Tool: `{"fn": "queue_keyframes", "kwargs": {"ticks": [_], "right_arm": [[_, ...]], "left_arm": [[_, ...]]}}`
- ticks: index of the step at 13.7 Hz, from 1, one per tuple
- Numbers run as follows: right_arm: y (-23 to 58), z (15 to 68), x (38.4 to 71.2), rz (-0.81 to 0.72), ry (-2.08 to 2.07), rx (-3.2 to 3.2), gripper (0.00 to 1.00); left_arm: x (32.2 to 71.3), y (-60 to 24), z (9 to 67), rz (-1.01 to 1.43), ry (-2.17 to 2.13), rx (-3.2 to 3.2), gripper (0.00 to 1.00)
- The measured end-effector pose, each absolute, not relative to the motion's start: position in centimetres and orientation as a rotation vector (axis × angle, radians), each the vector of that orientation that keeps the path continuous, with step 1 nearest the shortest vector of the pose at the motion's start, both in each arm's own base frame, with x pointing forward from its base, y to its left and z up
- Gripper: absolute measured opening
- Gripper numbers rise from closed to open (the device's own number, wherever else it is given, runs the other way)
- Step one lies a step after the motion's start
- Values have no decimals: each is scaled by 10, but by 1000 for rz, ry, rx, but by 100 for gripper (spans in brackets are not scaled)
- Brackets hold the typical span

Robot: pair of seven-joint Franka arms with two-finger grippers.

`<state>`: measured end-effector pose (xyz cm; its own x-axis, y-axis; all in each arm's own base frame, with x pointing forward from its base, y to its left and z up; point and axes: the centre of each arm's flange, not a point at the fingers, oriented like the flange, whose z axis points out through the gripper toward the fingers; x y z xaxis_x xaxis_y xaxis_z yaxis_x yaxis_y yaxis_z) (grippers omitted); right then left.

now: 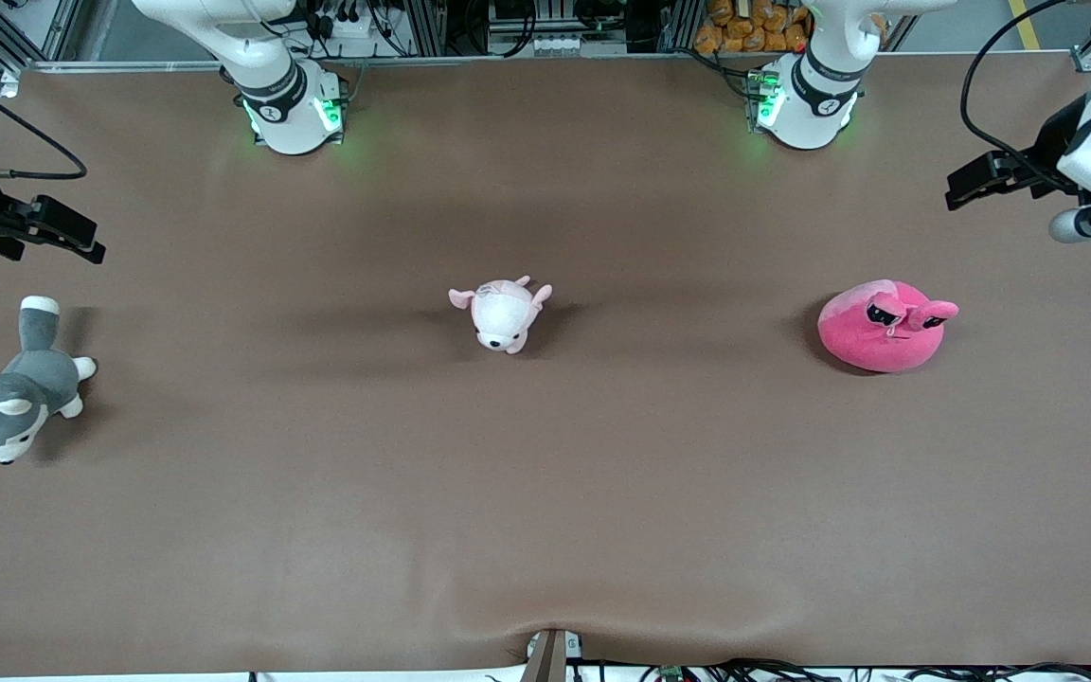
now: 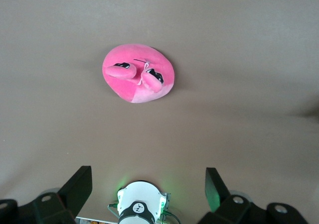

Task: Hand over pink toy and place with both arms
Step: 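Move the left gripper down toward the pink plush toy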

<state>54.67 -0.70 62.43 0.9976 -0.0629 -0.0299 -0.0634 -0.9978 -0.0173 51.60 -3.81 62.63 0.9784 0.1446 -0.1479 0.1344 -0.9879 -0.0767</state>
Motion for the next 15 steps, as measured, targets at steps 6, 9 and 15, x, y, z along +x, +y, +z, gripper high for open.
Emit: {"fn": "queue_keyframes", "kwargs": {"ticks": [6, 9, 15], "right_arm": [[-7, 624, 547, 44, 100, -3121, 100], [-8, 624, 547, 45, 101, -3121, 100], [-8, 624, 547, 44, 103, -3121, 100]], "left_arm": [[526, -8, 586, 236, -349, -3049, 100], [530, 6, 563, 214, -564, -3019, 100], [542, 4, 508, 242, -1065, -2845, 100]]}}
